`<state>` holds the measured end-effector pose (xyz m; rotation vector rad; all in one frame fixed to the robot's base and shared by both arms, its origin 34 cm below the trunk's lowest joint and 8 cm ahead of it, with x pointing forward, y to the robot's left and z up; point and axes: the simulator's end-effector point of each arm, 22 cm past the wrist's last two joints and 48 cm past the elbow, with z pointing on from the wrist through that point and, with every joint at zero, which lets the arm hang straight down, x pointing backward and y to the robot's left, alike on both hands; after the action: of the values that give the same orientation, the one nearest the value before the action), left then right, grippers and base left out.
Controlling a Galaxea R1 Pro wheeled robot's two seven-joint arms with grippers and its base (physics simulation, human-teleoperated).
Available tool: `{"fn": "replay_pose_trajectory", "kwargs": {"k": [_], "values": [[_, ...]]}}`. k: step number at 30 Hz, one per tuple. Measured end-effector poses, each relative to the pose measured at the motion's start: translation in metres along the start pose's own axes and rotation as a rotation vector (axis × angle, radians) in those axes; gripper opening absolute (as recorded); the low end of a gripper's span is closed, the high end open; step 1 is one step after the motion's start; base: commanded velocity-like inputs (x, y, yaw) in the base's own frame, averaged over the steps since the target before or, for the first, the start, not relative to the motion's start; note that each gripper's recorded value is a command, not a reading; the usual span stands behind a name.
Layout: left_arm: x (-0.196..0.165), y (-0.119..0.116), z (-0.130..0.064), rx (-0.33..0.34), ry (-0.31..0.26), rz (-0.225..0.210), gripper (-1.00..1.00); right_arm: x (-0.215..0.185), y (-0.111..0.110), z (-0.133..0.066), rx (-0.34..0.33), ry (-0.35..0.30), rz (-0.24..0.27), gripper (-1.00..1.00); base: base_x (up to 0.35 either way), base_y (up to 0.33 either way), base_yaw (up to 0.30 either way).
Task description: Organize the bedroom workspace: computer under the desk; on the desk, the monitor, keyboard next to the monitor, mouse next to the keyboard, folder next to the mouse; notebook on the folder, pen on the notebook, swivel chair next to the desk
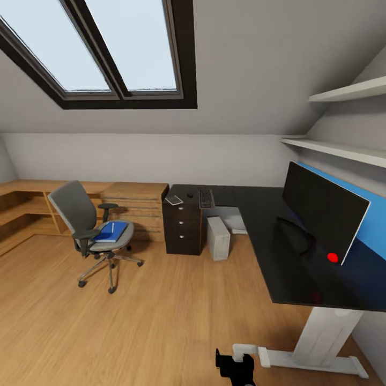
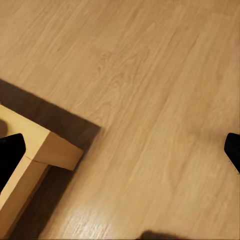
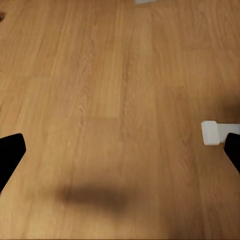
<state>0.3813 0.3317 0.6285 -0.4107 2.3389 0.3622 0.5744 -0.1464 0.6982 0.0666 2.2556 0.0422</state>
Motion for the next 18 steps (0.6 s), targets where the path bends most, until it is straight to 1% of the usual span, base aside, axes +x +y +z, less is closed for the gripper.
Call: {"fn": "replay_pose_trajectory", "kwargs": {"k": [1, 5, 18], "values": [[0.0003, -0.0031, -0.0007, 0.01, -0.002, 0.012, 1.0, -0.0001, 0.0, 0.0, 0.0, 0.0, 0.0, 1.0, 0.33, 0.072, 0.0], [0.0009, -0.009, -0.0021, 0.03, -0.005, 0.036, 1.0, -0.0001, 0.0, 0.0, 0.0, 0.0, 0.0, 1.0, 0.331, 0.025, 0.0], [0.001, -0.0104, -0.0024, 0.035, -0.006, 0.041, 1.0, -0.0001, 0.0001, 0.0, 0.0, 0.0, -0.001, 1.0, 0.332, 0.001, 0.0]]}}
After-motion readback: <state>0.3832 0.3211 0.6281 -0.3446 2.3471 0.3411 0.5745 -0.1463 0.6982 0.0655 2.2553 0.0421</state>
